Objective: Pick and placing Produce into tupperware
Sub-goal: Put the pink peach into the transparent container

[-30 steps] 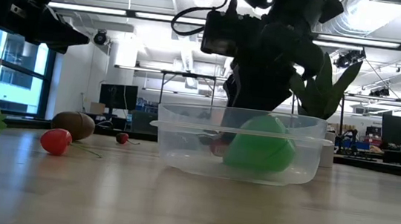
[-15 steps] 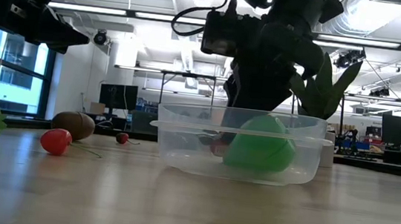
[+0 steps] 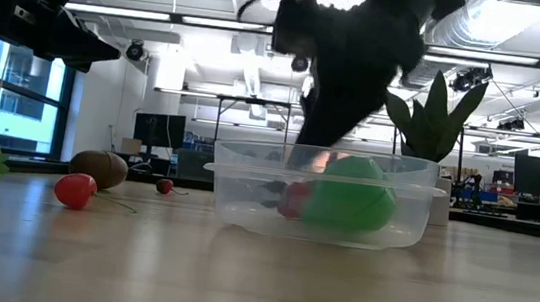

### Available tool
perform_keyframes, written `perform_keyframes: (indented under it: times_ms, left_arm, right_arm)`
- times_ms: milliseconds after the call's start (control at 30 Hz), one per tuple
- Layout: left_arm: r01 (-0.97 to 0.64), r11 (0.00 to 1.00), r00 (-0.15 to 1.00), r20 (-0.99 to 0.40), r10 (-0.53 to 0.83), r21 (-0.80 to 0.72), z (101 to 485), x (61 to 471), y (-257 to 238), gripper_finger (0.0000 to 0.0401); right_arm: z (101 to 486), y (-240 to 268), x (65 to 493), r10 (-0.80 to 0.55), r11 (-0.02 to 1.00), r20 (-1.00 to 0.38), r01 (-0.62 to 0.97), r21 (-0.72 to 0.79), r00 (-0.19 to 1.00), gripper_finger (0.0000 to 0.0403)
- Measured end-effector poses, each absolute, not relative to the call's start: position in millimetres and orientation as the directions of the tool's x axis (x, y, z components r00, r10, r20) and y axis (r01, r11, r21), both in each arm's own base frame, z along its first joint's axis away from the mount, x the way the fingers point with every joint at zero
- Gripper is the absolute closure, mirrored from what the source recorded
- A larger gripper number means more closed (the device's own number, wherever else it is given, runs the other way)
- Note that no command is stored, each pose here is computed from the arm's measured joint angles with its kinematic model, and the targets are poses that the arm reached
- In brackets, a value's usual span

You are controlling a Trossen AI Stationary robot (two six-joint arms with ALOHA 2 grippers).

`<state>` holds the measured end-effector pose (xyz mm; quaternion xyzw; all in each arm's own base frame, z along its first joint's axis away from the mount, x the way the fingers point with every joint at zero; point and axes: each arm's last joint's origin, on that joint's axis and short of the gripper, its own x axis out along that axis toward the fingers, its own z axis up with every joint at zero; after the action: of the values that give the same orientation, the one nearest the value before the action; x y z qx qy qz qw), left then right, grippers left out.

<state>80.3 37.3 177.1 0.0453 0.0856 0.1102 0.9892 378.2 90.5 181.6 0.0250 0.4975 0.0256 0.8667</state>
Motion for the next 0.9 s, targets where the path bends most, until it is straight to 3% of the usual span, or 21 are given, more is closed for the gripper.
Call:
perform_keyframes:
  times_ms: [233, 367, 600, 900]
  left_arm:
    - [-0.210, 0.972, 0.961, -0.159, 0.226, 0.109, 177.1, 80.3, 37.3, 0.0400]
    - [-0.211, 0.972, 0.961, -0.159, 0.226, 0.109, 177.1, 80.3, 37.3, 0.0400]
    - [-0.211, 0.971, 0.961, -0.159, 0.226, 0.109, 177.1, 80.3, 37.3, 0.0400]
    - [-0.211, 0.972, 0.961, -0.159, 0.226, 0.109, 177.1, 80.3, 37.3, 0.0400]
  right_arm:
    - [230.2, 76.1, 366.7, -0.104, 0.991, -0.768, 0.129, -0.028, 0.632, 0.0189]
    - [240.2, 39.2, 364.9, -0.200, 0.960, -0.762, 0.280, -0.026, 0.616, 0.0197]
    - [212.4, -29.8, 373.4, -0.114, 0.932, -0.846, 0.351, 0.090, 0.520, 0.0199]
    - [174.8, -31.9, 383.3, -0.024, 0.929, -0.897, 0.342, 0.143, 0.442, 0.0199]
